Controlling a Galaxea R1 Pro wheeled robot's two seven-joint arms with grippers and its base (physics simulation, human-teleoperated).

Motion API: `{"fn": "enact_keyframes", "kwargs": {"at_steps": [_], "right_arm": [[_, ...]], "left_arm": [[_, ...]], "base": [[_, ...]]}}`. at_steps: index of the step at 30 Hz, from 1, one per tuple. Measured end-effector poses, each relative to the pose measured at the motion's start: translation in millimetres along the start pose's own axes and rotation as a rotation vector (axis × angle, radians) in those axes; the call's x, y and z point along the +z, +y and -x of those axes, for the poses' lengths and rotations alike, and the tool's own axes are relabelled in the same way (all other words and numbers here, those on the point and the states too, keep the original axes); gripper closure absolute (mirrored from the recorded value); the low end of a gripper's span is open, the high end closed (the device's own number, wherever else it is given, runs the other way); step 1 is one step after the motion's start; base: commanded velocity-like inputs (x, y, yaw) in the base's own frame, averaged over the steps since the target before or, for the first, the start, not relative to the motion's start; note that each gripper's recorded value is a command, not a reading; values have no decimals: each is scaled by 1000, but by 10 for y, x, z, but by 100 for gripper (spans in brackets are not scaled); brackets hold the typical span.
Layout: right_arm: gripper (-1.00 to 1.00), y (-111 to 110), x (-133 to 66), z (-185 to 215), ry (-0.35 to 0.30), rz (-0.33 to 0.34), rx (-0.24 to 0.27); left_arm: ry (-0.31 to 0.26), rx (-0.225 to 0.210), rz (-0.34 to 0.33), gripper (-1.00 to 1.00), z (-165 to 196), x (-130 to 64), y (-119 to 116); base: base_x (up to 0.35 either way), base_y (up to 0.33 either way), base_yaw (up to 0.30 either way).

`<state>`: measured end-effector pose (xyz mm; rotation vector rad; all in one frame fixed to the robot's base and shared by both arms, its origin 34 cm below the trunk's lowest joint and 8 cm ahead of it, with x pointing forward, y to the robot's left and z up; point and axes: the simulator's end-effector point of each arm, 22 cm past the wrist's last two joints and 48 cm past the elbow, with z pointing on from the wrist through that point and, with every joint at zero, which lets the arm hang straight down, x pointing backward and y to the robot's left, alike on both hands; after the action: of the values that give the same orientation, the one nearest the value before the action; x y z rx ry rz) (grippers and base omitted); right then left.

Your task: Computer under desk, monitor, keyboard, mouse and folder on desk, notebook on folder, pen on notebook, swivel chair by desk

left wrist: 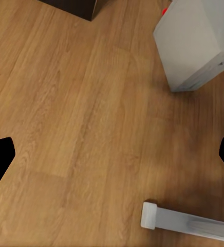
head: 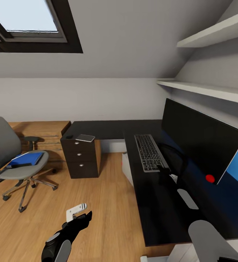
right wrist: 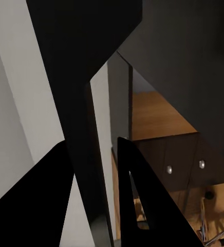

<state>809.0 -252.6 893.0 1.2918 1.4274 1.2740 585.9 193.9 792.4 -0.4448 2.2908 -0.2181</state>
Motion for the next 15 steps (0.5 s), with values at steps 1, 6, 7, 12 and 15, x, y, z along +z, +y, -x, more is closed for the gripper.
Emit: {"fn": "enact_keyframes", "kwargs": {"at_steps": [1, 6, 7, 12, 15], "right_arm": [[100, -14, 3, 1, 0, 0, 0], [100, -84, 18, 6, 0, 1, 3], [100, -99, 21, 7, 0, 1, 3], [100, -171, 34, 20, -1, 1, 5], [100, -217, 42, 25, -2, 1, 5]], "left_arm": [[0, 0, 0, -100, -9, 10, 4], [0, 0, 0, -100, -56, 63, 25], [0, 0, 0, -100, -66, 74, 29], [0, 0, 0, -100, -115, 127, 50], [0, 0, 0, -100, -145, 159, 63]], "base": [[0, 0, 0], [0, 0, 0], [0, 0, 0], [0, 0, 0], [0, 0, 0]]}}
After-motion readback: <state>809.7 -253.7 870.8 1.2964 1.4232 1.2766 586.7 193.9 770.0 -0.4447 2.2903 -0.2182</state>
